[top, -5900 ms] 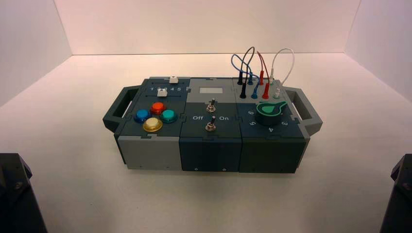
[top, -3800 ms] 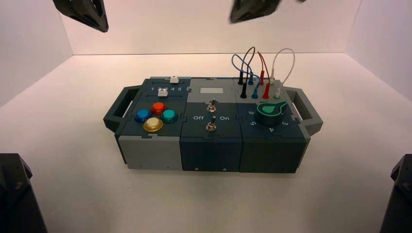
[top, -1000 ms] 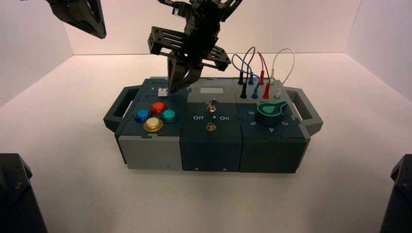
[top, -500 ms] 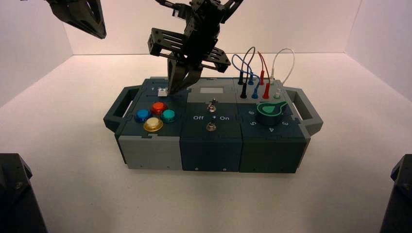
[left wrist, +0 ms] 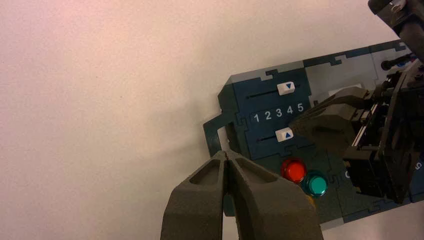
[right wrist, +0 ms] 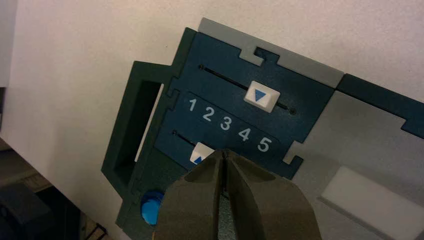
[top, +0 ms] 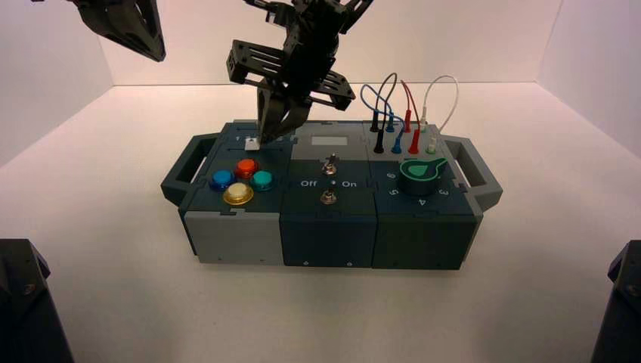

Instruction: Move the bottom slider to position 2.

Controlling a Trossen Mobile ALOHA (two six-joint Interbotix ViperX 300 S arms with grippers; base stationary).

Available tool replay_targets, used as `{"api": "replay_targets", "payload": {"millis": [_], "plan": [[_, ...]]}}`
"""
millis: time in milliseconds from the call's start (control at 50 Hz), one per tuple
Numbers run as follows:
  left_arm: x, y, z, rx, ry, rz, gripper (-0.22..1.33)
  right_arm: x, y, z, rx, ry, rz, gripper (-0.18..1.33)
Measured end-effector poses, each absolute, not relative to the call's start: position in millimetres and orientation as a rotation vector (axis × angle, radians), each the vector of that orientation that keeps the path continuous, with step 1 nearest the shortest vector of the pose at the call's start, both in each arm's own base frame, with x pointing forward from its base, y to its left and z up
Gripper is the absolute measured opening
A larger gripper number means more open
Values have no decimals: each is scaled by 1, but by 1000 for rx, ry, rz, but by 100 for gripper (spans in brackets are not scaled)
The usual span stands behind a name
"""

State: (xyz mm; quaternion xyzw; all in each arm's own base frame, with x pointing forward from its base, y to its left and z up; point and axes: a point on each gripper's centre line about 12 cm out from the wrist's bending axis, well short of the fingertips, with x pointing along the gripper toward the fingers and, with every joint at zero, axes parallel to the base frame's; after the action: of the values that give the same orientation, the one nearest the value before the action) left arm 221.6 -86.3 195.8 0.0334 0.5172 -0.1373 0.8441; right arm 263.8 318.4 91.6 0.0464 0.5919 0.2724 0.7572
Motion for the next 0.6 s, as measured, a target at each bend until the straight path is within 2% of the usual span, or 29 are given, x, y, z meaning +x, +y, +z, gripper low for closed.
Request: {"api": "replay_targets", "payload": {"millis": [600], "plan": [[223,-87,194,71,1100,-288,-17,265,321,91,103,1302,596,-14]]}}
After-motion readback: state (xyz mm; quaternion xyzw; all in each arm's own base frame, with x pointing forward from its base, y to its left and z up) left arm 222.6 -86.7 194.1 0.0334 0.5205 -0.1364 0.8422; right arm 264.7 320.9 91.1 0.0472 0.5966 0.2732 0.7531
